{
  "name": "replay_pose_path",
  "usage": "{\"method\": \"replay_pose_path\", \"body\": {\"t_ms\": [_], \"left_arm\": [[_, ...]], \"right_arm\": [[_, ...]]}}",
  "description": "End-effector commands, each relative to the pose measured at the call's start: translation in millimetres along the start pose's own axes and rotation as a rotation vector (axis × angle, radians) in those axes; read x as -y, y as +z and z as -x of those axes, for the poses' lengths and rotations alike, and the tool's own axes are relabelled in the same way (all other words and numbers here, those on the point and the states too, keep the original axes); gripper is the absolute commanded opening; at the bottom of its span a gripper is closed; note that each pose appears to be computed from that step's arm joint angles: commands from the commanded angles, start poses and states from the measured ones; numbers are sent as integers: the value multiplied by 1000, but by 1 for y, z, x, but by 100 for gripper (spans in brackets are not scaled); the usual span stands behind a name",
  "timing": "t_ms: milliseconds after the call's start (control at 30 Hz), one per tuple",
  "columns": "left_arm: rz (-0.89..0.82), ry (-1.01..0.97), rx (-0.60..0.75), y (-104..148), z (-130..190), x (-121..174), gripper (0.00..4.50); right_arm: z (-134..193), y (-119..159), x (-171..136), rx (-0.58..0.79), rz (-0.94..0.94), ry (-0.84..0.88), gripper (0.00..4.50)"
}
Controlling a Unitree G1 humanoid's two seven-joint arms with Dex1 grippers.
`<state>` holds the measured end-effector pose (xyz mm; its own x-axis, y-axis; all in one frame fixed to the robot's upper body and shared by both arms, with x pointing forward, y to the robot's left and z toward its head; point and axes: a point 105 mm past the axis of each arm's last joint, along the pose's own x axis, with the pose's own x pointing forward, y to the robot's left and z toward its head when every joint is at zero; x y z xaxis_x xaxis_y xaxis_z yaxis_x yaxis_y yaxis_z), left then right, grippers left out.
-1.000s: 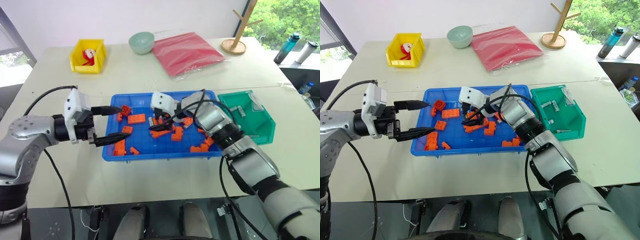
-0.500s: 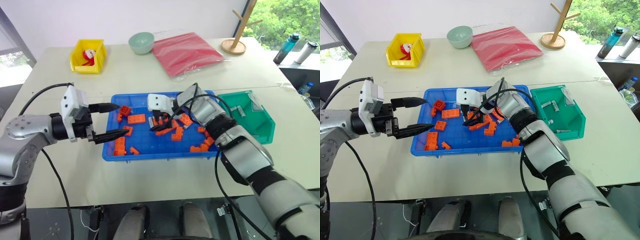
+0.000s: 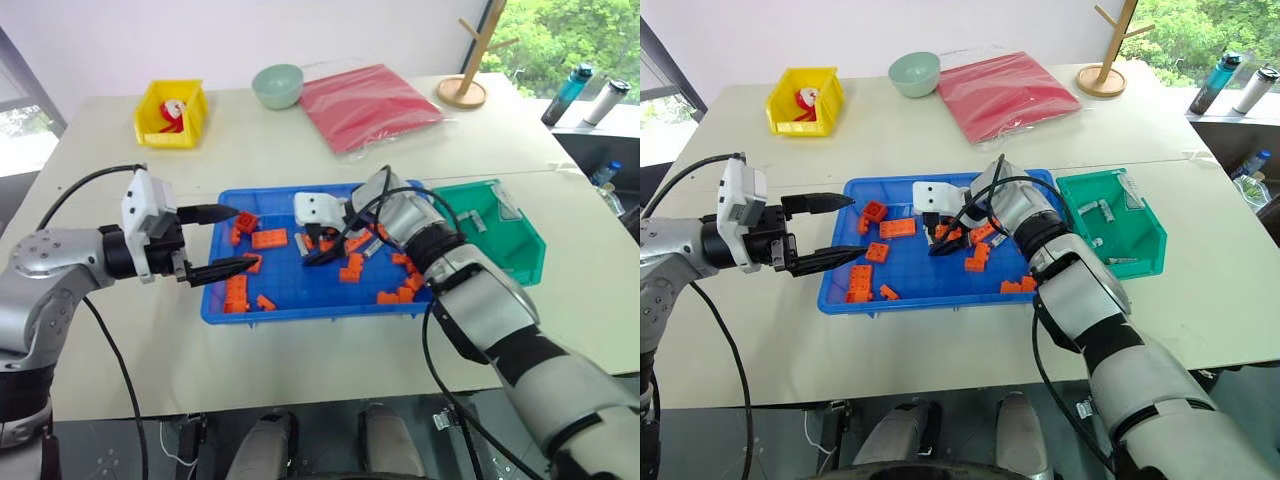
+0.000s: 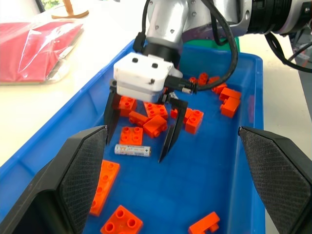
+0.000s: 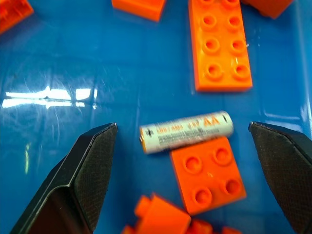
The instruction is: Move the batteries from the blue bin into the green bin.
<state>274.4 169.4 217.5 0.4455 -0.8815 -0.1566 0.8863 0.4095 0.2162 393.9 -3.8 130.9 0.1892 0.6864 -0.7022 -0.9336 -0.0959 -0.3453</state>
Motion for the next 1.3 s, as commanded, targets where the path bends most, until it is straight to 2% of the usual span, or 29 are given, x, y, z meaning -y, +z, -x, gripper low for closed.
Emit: {"method": "replay_pose_path", "body": {"t_ms": [33, 133, 167, 233, 400, 767, 967, 1100, 1200, 1300], "left_arm": [[-57, 12, 16, 11, 3, 0, 450], [-57, 15, 16, 11, 3, -1, 450], [-57, 17, 16, 11, 3, -1, 450], [-56, 19, 17, 12, 4, -2, 450], [-58, 18, 17, 12, 3, -3, 450], [-50, 14, 14, 9, 3, -8, 450], [-42, 97, -70, -8, 29, -24, 450], [-34, 124, -83, -11, 40, -28, 450], [-36, 119, -82, -10, 40, -27, 450], [-40, 116, -81, -9, 39, -26, 450]], "right_arm": [[-1, -6, 2, -23, -28, -14, 444], [1, -9, 2, -23, -38, -14, 444], [1, -10, 2, -22, -40, -12, 421], [2, -11, 2, -17, -45, -7, 356], [2, -4, 2, 31, -76, 0, 111], [16, 10, 3, 118, -98, -37, 111], [9, 29, 4, 153, -102, -105, 111], [3, 33, 6, 154, -152, -161, 111], [-2, 35, 6, 157, -188, -185, 192], [-6, 39, 5, 163, -209, -205, 343]]}}
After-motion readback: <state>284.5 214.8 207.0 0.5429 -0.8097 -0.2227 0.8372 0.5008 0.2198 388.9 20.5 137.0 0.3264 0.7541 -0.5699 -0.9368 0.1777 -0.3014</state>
